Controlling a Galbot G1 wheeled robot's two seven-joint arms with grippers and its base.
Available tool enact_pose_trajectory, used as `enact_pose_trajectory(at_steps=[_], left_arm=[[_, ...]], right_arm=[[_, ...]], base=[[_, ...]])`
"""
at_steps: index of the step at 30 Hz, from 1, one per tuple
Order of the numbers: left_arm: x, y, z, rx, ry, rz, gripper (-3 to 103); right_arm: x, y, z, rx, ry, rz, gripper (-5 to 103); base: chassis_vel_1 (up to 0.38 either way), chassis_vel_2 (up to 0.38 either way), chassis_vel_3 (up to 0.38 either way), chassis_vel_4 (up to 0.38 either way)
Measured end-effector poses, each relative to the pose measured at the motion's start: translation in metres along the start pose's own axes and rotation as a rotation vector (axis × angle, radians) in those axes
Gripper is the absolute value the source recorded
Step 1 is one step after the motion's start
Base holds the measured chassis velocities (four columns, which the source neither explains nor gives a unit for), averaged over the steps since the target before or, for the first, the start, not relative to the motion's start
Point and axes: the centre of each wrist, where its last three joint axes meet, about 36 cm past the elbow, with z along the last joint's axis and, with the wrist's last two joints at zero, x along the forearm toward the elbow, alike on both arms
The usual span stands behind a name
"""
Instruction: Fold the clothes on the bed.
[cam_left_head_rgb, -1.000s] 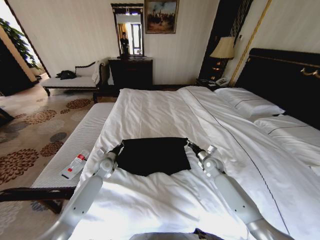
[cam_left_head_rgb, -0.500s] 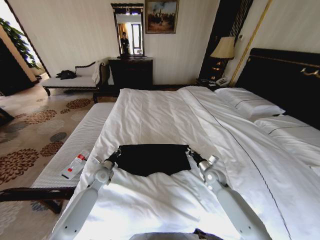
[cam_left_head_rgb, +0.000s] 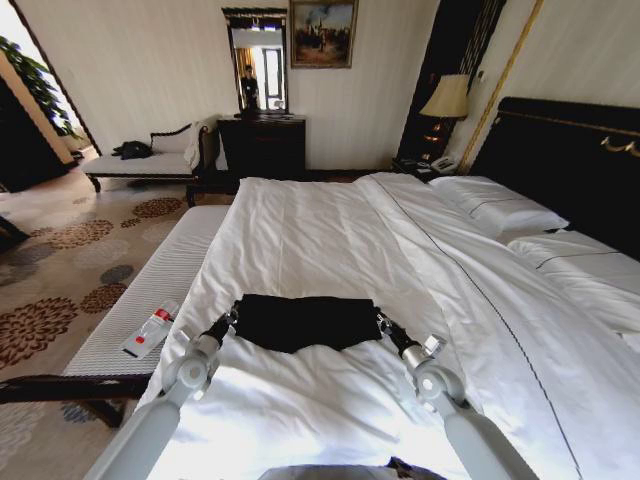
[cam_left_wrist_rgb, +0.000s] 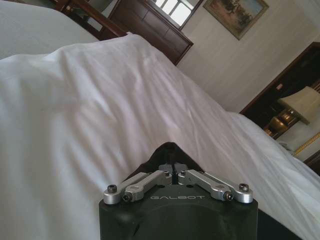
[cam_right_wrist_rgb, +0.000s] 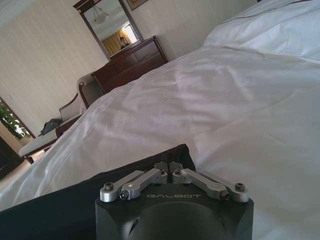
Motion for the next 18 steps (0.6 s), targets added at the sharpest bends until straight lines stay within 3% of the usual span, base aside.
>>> enact_pose_trajectory(at_steps=[15,17,18], left_arm=[[-0.007,0.007,-0.001,-0.021,0.023,-0.057,-2],[-0.004,0.006,-0.001,-0.023,0.033,-0.059,8],[-0.004,0.006,-0.001,-0.023,0.033,-0.059,8]], right_arm=[[0.012,-0.006,0.012,0.023,0.035,0.015,0],[0.016,-0.007,0.011,0.03,0.036,0.017,-3],[0.016,-0.007,0.011,0.03,0.036,0.017,-3]], base=[[0.0,0.0,0.0,0.0],[0.0,0.0,0.0,0.0],[0.0,0.0,0.0,0.0]])
